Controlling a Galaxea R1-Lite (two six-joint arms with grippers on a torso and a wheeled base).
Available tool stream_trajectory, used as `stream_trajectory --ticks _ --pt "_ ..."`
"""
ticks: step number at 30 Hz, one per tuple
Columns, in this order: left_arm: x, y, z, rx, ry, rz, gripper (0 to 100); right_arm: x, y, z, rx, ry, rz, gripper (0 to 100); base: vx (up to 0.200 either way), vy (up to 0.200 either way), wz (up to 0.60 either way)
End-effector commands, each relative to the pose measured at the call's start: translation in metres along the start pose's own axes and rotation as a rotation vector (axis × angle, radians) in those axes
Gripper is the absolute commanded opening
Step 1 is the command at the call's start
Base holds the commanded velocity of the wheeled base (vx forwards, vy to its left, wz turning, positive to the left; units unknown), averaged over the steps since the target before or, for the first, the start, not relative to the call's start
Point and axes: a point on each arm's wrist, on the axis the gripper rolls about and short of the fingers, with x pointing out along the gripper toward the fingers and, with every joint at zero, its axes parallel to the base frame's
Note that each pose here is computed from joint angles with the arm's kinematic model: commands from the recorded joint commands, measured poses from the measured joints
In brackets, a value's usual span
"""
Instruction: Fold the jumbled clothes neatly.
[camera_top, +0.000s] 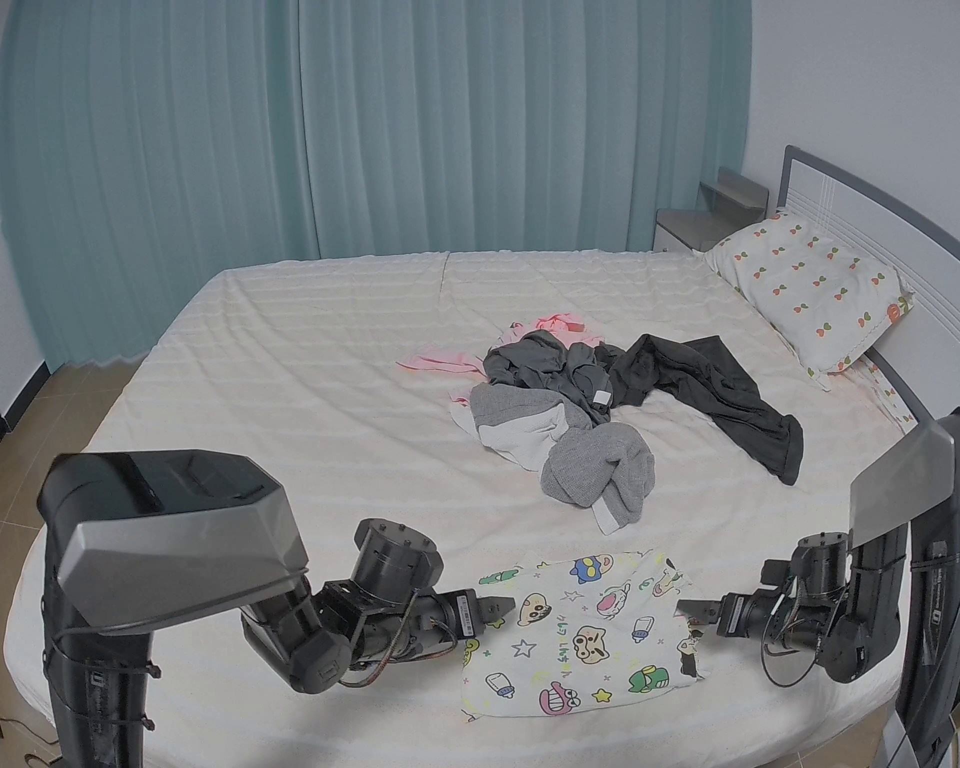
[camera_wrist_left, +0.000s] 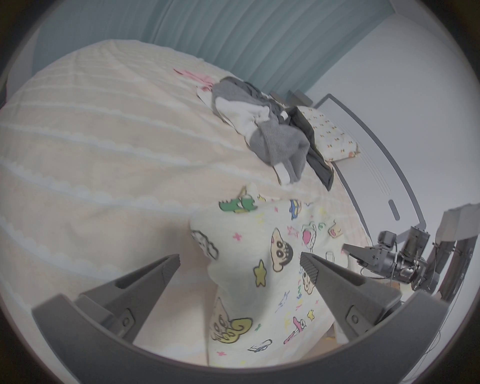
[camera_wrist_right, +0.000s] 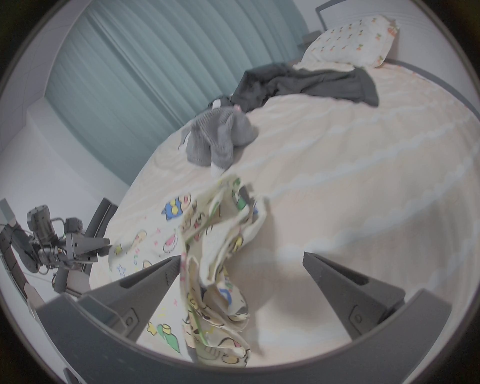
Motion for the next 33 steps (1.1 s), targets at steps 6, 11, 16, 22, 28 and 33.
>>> stream_trajectory --ticks 6,11,16,22,28,33 --pt "-0.152 -0.028 0.083 -0.126 -0.702 -0.006 100 -0.147 0.043 0.065 -0.043 -0.593 0.043 100 0.0 0.0 0.0" --pt "-0.199 -0.025 0.067 -0.054 -0.728 -0.014 100 -0.195 0.057 0.056 -0.097 -0.681 0.055 100 0.0 0.0 0.0" --pt "-0.236 -0.021 0.052 -0.016 -0.775 -0.018 100 -0.236 0.063 0.034 -0.136 -0.729 0.055 100 0.0 0.0 0.0" --pt "-0.3 -0.013 0.017 0.068 -0.772 0.016 100 -0.278 0.066 -0.002 -0.212 -0.708 0.02 100 0.0 0.0 0.0" --pt "-0.348 -0.006 0.001 0.047 -0.808 0.115 100 -0.314 0.069 -0.028 -0.221 -0.59 -0.019 100 0.0 0.0 0.0" --pt "-0.368 -0.002 -0.003 0.076 -0.885 0.238 100 -0.326 0.069 -0.043 -0.328 -0.625 -0.092 100 0.0 0.0 0.0"
